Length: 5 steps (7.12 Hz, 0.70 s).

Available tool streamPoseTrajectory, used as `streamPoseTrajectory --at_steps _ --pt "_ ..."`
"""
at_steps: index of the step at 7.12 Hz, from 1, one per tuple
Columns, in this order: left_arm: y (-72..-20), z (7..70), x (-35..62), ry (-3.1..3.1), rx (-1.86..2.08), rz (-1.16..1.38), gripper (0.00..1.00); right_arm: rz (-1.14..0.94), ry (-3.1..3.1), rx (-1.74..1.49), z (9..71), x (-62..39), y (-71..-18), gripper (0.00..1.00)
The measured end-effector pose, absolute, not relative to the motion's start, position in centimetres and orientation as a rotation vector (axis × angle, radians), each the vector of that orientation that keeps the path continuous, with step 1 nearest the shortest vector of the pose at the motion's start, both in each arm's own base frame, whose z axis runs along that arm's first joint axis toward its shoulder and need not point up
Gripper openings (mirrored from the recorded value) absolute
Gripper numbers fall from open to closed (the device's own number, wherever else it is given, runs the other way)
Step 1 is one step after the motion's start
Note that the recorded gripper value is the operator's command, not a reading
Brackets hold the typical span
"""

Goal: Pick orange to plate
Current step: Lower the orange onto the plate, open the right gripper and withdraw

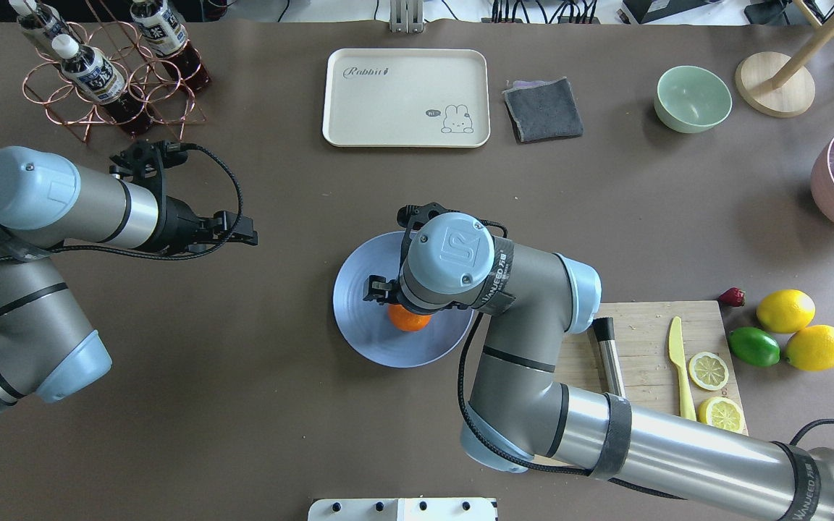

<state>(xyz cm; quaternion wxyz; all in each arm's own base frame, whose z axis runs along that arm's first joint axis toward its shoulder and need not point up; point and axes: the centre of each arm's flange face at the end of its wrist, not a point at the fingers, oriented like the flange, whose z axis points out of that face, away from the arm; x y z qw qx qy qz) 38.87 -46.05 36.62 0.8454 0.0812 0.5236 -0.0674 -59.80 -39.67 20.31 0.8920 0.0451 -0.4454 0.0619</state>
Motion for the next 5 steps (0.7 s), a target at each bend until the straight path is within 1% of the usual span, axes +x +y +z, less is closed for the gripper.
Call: streamPoseTrajectory --at_steps 1,2,3,5 --pt "-47.4 37.5 36.8 1.066 0.169 -0.112 0.97 0.142 -0.946 0.079 20.1 -56.4 -41.9 1.00" --pt "-49.1 38.5 33.8 1.019 0.159 -0.076 0.97 0.137 -0.956 0.059 21.4 -51.1 -45.2 1.00" --pt "-50.7 39.9 29.8 0.993 0.141 -0.038 0.97 0.108 -0.949 0.058 24.2 -44.1 -48.4 1.00" --pt "-52.8 44.2 18.9 0.987 0.127 0.020 0.97 -0.023 -0.884 0.099 33.8 -27.5 -53.3 1.00"
